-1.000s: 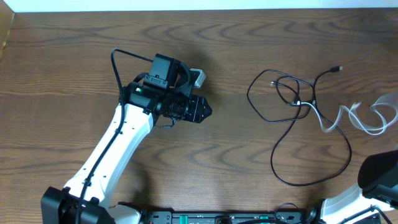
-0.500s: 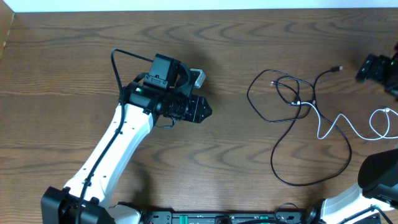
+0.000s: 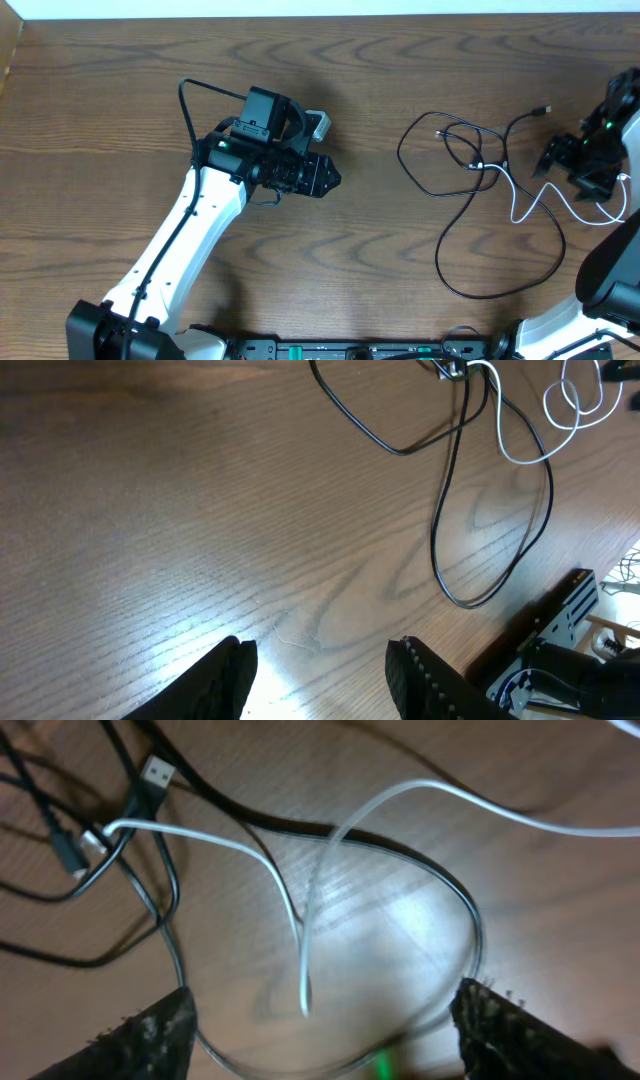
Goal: Untangle cables
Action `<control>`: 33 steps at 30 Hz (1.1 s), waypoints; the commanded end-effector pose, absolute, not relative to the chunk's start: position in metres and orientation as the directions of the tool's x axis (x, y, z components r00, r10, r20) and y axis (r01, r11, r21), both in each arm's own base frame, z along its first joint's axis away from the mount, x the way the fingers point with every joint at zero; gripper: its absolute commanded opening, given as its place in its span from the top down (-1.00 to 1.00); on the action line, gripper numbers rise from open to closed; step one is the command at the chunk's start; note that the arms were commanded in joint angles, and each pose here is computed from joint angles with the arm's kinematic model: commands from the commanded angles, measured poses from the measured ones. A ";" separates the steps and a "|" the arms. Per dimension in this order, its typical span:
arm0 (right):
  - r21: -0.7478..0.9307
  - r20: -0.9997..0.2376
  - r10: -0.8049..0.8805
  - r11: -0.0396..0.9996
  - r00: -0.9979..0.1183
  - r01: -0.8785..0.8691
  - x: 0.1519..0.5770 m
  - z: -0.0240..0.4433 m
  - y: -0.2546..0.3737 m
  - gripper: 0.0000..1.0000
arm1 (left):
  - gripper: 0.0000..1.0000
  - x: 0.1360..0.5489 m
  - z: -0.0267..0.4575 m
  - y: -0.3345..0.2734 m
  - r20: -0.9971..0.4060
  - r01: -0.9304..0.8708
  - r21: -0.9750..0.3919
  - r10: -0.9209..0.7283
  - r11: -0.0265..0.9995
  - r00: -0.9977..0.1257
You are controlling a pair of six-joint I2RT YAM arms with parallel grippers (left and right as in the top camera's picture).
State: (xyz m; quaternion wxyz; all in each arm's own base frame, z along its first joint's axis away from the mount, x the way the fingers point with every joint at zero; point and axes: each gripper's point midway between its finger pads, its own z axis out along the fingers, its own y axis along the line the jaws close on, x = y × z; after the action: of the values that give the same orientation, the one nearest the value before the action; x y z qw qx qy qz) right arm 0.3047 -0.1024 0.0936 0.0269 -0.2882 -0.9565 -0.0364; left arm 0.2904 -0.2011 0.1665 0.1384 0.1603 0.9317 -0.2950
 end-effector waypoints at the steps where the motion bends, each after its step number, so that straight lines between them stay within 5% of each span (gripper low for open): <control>1: 0.086 0.079 0.549 0.828 -0.832 0.555 0.304 0.078 -0.093 -0.44 | 0.04 0.290 0.161 -0.200 -0.345 0.385 -0.499 0.230 0.776 -0.910; 12: 0.100 0.073 0.580 0.805 -0.812 0.584 0.296 0.034 -0.087 0.07 | 0.04 0.289 0.161 -0.200 -0.341 0.383 -0.500 0.231 0.777 -0.911; 16: 0.111 0.048 0.580 0.806 -0.813 0.581 0.301 0.034 -0.089 0.93 | 0.04 0.289 0.161 -0.200 -0.341 0.383 -0.500 0.231 0.777 -0.911; 24: 0.250 -0.085 0.553 0.817 -0.829 0.519 0.349 0.113 -0.092 0.98 | 0.04 0.289 0.161 -0.200 -0.341 0.383 -0.500 0.231 0.777 -0.911; 33: 0.212 -0.455 0.482 0.875 -0.749 0.435 0.400 0.265 -0.130 0.98 | 0.05 0.288 0.160 -0.199 -0.334 0.380 -0.500 0.231 0.778 -0.914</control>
State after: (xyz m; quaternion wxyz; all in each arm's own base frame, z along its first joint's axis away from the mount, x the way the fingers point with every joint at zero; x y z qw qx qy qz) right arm 0.3953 -0.1151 0.2160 -0.1899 -0.2567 -0.9443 -0.0792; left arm 0.2881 -0.2002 0.1653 0.1327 0.1589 0.9331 -0.2939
